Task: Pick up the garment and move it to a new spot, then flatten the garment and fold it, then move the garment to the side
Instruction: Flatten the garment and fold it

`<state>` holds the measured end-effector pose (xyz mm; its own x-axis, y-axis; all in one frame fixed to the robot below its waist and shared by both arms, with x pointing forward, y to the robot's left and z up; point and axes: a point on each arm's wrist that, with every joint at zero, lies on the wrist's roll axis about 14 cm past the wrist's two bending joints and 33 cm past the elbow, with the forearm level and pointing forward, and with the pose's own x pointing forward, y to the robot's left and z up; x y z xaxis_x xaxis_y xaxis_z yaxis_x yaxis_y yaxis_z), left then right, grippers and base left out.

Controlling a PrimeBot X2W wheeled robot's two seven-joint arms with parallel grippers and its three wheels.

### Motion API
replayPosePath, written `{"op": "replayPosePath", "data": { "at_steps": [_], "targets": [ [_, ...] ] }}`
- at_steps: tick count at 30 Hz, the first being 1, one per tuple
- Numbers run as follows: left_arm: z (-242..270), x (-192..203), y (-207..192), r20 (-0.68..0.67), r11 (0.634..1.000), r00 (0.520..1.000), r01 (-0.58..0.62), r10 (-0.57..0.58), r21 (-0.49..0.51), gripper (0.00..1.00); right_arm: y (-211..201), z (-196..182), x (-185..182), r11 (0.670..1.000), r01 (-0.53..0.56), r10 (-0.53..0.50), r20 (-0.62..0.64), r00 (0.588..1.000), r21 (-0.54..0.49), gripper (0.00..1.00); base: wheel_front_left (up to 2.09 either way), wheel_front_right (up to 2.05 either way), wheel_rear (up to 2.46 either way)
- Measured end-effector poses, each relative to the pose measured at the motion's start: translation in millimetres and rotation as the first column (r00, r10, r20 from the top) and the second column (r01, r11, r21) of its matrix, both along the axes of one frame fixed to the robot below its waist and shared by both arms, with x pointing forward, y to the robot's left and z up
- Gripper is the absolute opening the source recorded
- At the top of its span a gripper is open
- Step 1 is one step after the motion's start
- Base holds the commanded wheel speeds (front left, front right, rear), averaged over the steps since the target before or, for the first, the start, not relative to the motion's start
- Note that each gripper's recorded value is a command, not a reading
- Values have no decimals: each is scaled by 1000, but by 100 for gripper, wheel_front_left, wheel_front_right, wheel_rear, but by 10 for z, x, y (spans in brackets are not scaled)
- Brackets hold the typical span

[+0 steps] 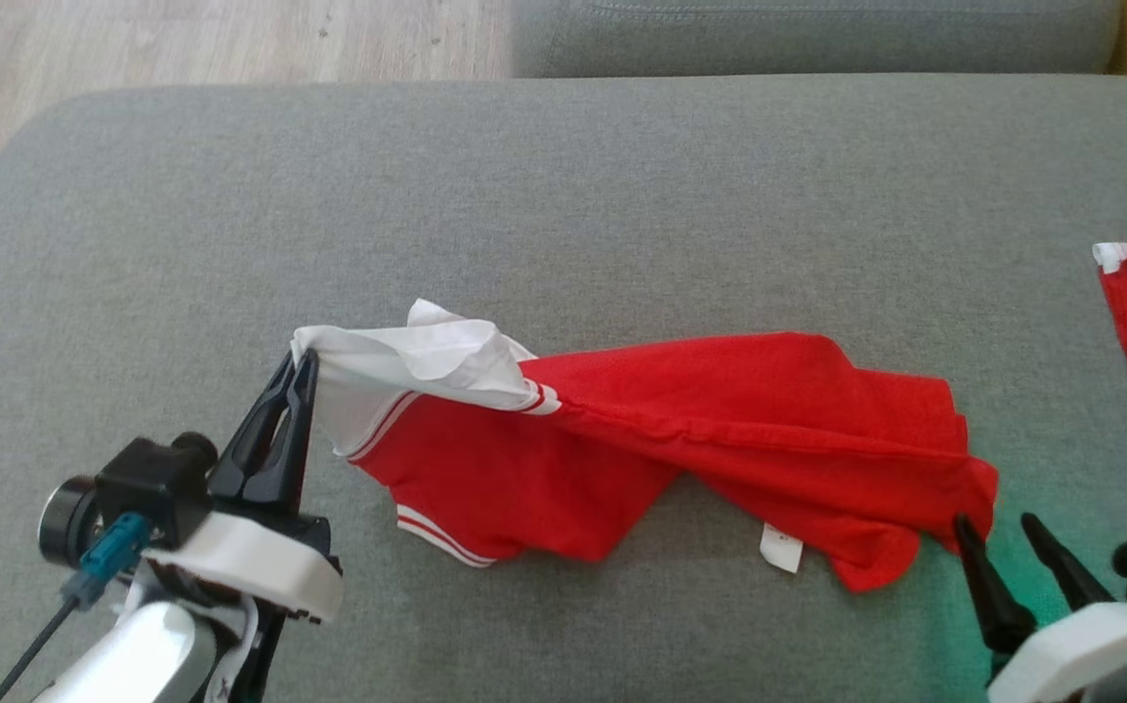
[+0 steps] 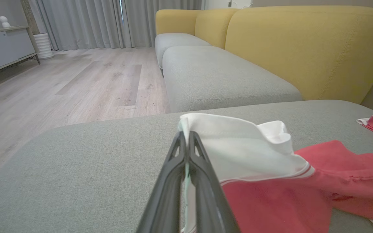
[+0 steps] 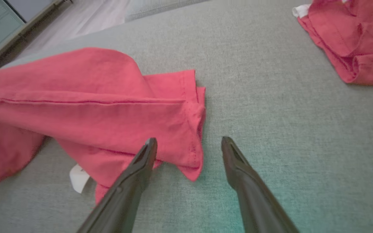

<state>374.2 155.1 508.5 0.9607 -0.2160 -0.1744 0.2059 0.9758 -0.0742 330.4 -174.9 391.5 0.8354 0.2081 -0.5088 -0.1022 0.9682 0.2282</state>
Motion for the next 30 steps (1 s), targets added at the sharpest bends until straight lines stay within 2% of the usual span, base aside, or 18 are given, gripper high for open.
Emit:
{"op": "replayPosePath", "data": {
  "at_steps": [7, 19, 21, 24, 25, 27, 28, 30],
  "targets": [
    [-41, -36, 52, -6, 1000, 1000, -18, 18, 7, 0, -33, 218, 61, 998, 23, -24, 18, 1000, 62, 100, 0, 0, 0],
    [-182, -94, 88, -42, 999, 998, -40, 40, -3, 0, 26, 78, 210, 998, -13, 15, -40, 999, 59, 100, 0, 0, 0],
    [-172, -71, 84, -38, 999, 998, -42, 42, -6, 0, 27, 50, 231, 998, -15, 17, -46, 999, 57, 91, 0, 0, 0],
    [-181, -42, 81, -37, 999, 999, -40, 40, -8, 0, 14, -31, 214, 999, -11, 14, -69, 998, 53, 68, 0, 0, 0],
    [-188, -29, 82, -39, 999, 998, -41, 41, -8, 0, 10, -54, 209, 999, -9, 13, -76, 997, 52, 56, 0, 0, 0],
    [-201, -8, 85, -41, 999, 998, -42, 41, -7, 0, 10, -82, 218, 999, -9, 13, -84, 996, 52, 21, 0, 0, 0],
    [-206, 0, 85, -40, 999, 998, -42, 42, -7, 0, 12, -85, 237, 999, -8, 13, -82, 997, 53, 0, 0, 0, 0],
    [-226, 11, 84, -44, 999, 998, -42, 41, -7, 0, 10, -57, 294, 998, -4, 8, -60, 998, 55, 0, 0, 0, 0]
  ]
}}
